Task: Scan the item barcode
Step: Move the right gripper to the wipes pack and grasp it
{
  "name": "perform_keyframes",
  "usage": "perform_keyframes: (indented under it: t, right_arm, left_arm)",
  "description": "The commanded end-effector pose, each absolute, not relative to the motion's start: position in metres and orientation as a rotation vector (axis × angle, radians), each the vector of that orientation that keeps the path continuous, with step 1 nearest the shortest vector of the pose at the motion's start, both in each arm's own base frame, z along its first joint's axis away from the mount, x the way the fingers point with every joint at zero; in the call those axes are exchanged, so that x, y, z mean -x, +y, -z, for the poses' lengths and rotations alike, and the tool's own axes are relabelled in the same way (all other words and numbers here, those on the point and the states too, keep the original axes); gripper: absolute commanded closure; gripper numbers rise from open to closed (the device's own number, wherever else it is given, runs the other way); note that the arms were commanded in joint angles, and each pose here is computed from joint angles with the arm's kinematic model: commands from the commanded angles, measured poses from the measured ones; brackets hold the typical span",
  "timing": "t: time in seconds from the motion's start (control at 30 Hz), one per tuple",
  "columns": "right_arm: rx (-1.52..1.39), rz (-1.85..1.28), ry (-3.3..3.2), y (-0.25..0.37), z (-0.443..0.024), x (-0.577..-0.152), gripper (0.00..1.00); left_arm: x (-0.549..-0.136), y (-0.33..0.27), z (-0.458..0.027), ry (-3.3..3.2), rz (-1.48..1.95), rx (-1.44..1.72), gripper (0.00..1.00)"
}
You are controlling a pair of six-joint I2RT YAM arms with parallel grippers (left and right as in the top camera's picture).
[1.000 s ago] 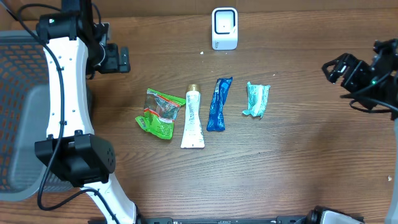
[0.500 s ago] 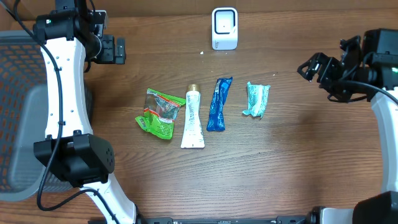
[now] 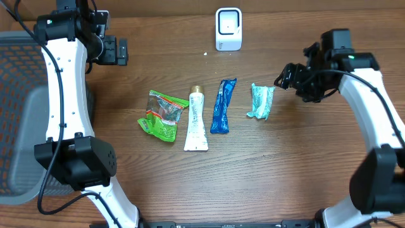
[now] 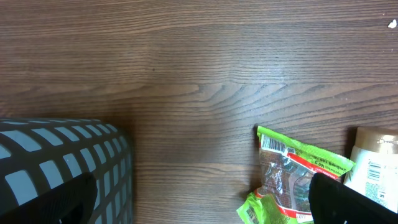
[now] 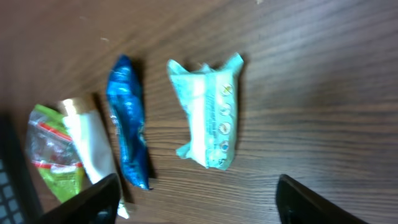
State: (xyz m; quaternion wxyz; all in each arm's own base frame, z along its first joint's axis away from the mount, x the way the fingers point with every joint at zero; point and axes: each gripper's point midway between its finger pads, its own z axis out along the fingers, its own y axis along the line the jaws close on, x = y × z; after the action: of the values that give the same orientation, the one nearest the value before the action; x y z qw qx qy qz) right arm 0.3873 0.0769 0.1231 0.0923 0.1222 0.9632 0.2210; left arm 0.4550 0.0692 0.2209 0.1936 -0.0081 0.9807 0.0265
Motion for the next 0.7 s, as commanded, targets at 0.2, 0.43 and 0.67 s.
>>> perform_keyframes:
  t: [0.2,0.43,0.67]
  right_arm:
    - [-0.134,-0.806,2.896,0.113,-0.104,-0.386,0.32]
    - [0.069,-0.808,2.847,0.159,-0.099,-0.386,0.36]
    - [-0.102,-0.327,2.978,0.109,-0.074,-0.376,0.39]
  left_arm:
    - [-0.453,0.069,-0.242,2.698,-0.095,-0.007,0.0]
    - [-0.454,0.069,-0.242,2.697,-0.095,-0.007,0.0]
    - [-0.454,0.069,-0.242,2.697,-0.095,-0.007,0.0]
